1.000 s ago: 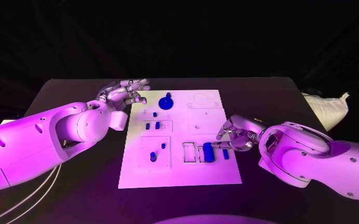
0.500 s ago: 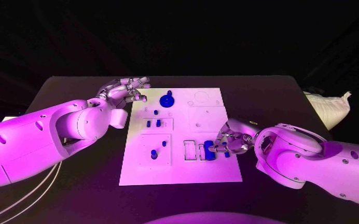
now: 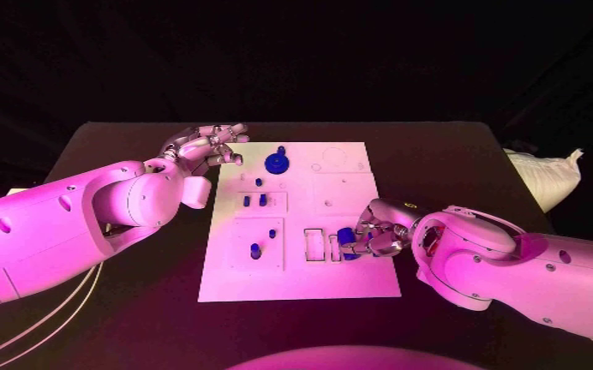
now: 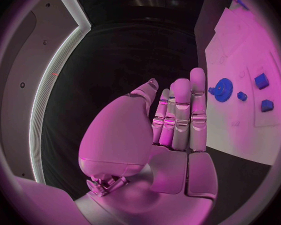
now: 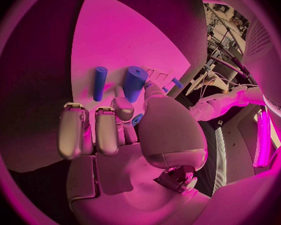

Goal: Assemble the parts on the task board

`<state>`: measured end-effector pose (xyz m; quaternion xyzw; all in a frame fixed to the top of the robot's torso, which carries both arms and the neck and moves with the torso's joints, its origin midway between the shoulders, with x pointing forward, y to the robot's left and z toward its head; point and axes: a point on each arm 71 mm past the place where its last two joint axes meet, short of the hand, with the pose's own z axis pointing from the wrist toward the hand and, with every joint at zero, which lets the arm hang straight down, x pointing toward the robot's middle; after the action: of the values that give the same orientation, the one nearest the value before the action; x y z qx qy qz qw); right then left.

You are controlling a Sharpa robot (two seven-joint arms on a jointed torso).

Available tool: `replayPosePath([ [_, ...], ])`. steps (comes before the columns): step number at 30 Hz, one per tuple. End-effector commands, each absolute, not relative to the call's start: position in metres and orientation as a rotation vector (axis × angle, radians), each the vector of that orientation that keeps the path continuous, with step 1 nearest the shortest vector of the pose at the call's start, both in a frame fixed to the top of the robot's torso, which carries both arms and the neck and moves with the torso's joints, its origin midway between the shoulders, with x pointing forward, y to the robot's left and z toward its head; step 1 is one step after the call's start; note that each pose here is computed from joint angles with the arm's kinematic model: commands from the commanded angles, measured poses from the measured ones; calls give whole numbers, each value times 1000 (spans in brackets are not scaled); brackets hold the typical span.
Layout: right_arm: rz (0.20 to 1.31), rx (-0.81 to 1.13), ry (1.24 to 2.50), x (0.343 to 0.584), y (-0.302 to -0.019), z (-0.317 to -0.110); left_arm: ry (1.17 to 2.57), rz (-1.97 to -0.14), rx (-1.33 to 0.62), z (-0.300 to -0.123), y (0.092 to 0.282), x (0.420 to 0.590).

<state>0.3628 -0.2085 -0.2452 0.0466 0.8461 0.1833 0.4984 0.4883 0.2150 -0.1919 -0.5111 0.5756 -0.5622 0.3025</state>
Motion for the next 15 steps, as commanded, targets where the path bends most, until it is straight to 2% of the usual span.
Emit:
replayPosePath([
  [1, 403, 55, 2045, 364, -209, -248, 1535, -1513, -1343, -191, 213, 488],
  [10, 381, 36, 2056, 366, -211, -252, 1537, -1512, -1344, -191, 214, 487],
  [15, 407, 97, 2048, 365, -212, -251, 1539, -1512, -1344, -191, 214, 487],
])
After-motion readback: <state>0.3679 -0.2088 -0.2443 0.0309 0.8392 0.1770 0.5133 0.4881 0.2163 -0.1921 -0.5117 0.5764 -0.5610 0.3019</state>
